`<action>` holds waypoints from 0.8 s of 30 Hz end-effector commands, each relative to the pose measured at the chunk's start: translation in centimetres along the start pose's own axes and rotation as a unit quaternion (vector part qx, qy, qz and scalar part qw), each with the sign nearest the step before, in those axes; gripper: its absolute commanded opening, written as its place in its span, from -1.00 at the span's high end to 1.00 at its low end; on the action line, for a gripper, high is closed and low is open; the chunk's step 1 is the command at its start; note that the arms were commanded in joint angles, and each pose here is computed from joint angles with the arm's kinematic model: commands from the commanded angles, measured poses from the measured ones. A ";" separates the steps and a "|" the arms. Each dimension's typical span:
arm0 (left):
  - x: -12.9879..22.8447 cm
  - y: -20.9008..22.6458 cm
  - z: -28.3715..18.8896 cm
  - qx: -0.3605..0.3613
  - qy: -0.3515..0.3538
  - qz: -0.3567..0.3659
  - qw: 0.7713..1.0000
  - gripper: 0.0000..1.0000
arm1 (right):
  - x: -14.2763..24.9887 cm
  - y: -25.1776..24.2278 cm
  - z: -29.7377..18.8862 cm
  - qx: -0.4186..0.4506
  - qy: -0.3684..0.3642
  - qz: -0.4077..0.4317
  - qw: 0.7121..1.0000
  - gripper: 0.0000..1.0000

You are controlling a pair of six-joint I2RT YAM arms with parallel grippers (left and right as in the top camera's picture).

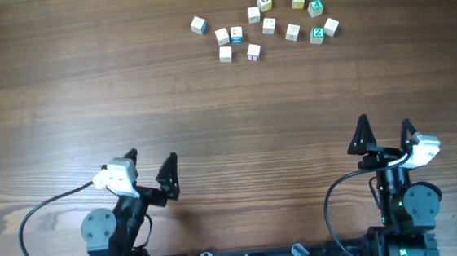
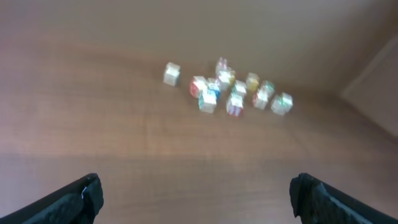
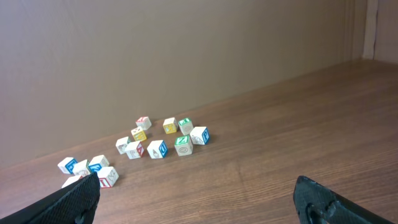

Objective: Form a horizontal line
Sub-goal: 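Reach the left gripper forward toward the block cluster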

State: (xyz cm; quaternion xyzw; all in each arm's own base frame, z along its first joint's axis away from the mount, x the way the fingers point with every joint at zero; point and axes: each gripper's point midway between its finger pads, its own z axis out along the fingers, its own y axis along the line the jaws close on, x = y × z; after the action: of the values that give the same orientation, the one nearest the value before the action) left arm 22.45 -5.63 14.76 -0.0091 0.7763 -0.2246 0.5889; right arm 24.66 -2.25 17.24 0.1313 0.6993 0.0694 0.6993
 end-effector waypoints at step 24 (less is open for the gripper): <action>-5.4 -6.4 -3.8 0.060 0.118 -0.057 0.990 -1.00 | -0.2 0.0 0.0 0.002 -0.006 0.003 1.000 -1.00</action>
State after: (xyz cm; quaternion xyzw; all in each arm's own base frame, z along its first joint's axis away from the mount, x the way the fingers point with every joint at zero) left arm 19.76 -7.38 22.35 -0.0116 0.8260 -0.2721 0.4935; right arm 24.66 -2.25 17.24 0.1313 0.6993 0.0694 0.6993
